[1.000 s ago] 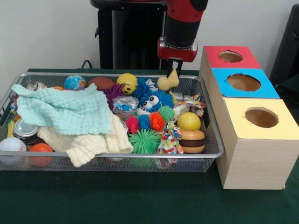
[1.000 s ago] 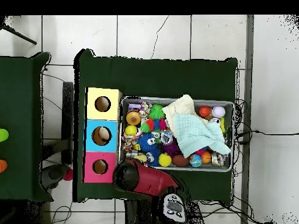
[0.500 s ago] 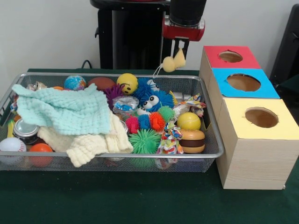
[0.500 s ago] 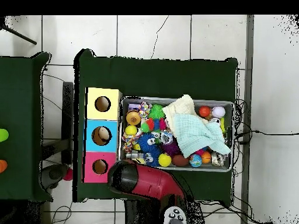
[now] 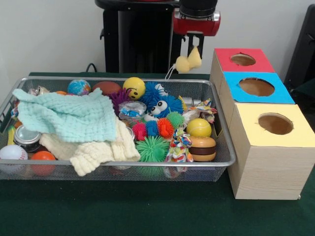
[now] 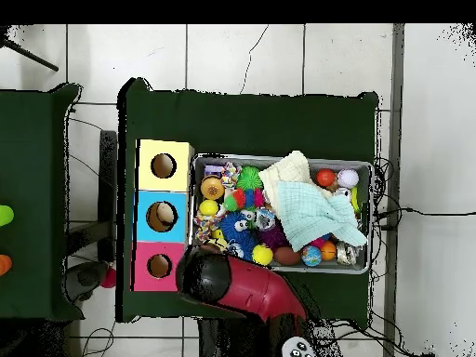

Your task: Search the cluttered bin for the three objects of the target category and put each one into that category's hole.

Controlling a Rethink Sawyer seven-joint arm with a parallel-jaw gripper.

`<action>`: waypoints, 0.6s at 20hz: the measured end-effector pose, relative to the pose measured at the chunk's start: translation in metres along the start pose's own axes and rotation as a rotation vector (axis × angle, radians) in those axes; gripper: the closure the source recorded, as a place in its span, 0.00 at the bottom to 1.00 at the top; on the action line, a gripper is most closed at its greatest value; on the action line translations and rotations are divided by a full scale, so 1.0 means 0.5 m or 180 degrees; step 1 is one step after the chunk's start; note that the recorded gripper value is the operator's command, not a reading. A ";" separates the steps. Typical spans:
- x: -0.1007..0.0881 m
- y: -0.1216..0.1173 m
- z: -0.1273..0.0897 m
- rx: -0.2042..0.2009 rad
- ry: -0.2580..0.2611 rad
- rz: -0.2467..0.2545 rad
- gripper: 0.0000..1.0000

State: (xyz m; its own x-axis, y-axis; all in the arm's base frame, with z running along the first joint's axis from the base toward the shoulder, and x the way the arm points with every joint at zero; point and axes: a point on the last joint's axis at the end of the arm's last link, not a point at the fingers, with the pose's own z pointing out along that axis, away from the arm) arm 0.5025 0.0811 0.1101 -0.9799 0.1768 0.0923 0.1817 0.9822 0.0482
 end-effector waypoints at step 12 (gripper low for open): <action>-0.010 0.065 -0.036 -0.0680 0.0143 0.0356 1.00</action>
State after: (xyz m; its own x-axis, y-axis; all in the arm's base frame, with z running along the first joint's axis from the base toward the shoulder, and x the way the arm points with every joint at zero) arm 0.5147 0.1108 0.1289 -0.9490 0.2759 0.1527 0.3068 0.9200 0.2441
